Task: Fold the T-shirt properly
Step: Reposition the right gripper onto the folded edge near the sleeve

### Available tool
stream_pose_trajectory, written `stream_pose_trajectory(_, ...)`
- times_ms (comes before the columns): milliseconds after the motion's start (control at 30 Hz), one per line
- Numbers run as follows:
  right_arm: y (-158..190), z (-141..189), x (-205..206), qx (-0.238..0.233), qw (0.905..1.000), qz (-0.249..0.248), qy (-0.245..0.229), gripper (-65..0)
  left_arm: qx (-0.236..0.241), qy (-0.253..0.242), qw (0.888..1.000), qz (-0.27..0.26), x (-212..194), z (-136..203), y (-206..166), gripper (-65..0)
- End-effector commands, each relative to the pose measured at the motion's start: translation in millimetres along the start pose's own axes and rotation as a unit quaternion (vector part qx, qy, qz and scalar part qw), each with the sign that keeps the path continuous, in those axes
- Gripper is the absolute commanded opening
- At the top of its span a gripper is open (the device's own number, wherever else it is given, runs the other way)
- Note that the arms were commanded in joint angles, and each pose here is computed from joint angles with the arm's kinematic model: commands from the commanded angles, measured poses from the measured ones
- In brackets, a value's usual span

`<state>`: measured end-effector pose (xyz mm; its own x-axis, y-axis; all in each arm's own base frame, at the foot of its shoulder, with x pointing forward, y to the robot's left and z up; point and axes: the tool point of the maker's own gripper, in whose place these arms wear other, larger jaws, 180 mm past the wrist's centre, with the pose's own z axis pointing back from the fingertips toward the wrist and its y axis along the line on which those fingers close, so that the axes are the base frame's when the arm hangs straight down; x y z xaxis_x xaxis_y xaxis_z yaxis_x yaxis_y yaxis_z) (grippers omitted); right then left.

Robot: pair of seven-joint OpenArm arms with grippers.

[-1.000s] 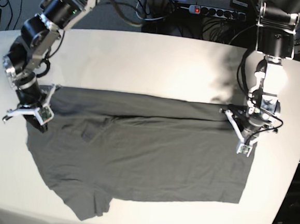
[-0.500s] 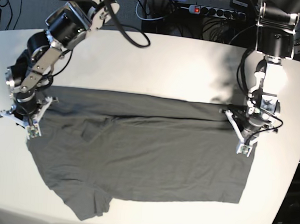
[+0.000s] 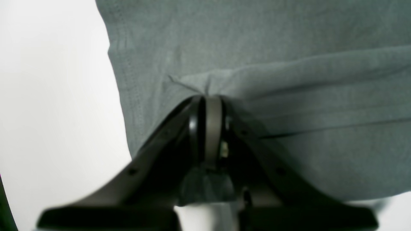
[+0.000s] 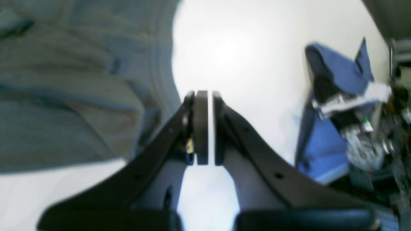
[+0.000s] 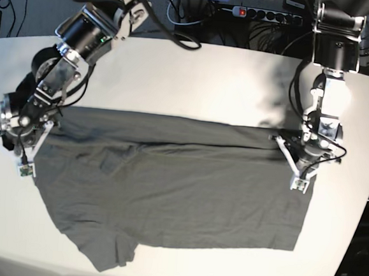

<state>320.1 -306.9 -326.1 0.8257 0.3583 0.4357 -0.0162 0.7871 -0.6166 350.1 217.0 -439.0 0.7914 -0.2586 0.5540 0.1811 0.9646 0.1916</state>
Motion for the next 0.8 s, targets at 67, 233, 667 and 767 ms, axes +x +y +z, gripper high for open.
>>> stream_pose_trajectory(67, -9, 11, 17, -0.011, 0.9999, -0.009, -0.002, -63.4, -0.026, 0.051, 0.998, -0.002, -25, -2, -14, -62.7)
stream_pose_trajectory(233, 1, 23, 24, 0.005, 0.9993, -0.034, 0.01, -63.5, -0.026, 0.051, 0.998, -0.002, -25, -2, -14, -62.7)
stream_pose_trajectory(667, 54, 28, 26, 0.128, 0.9897, -0.064, -0.005, -63.7, -0.027, 0.05, 0.998, -0.002, -25, -2, -14, -62.7)
stream_pose_trajectory(767, 67, 31, 33, 0.159, 0.9839, -0.076, -0.029, -63.7, -0.026, 0.05, 0.998, -0.001, -25, -2, -14, -62.7)
